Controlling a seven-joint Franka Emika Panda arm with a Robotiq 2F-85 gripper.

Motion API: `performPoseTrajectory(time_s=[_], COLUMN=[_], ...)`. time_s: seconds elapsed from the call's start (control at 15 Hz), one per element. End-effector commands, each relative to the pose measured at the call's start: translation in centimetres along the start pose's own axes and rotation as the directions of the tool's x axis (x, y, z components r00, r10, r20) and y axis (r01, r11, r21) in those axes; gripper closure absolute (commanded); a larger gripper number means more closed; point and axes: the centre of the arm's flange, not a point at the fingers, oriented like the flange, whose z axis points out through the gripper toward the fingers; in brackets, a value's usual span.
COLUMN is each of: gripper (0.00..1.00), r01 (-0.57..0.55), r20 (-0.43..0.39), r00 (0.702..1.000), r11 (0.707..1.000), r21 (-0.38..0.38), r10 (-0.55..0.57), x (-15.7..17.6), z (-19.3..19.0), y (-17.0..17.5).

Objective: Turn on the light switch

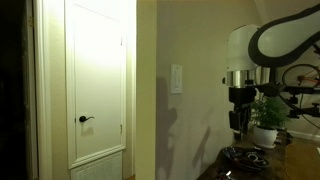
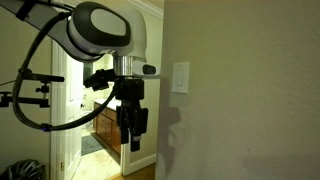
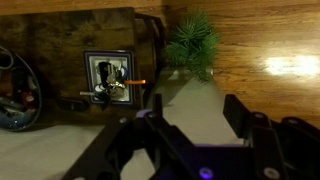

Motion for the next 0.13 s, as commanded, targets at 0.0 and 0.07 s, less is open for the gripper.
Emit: performPoseTrajectory(time_s=[0.0,0.07], gripper=[0.29,0.22], r01=[-0.002,-0.003], r20=[0.004,0.005], r00=[1.000,1.000], r11=[1.000,1.000], r21=[-0.002,-0.003], r10=[0.002,0.003], x=[-0.25,-0.42], z=[0.19,0.26], y=[0.17,0.27])
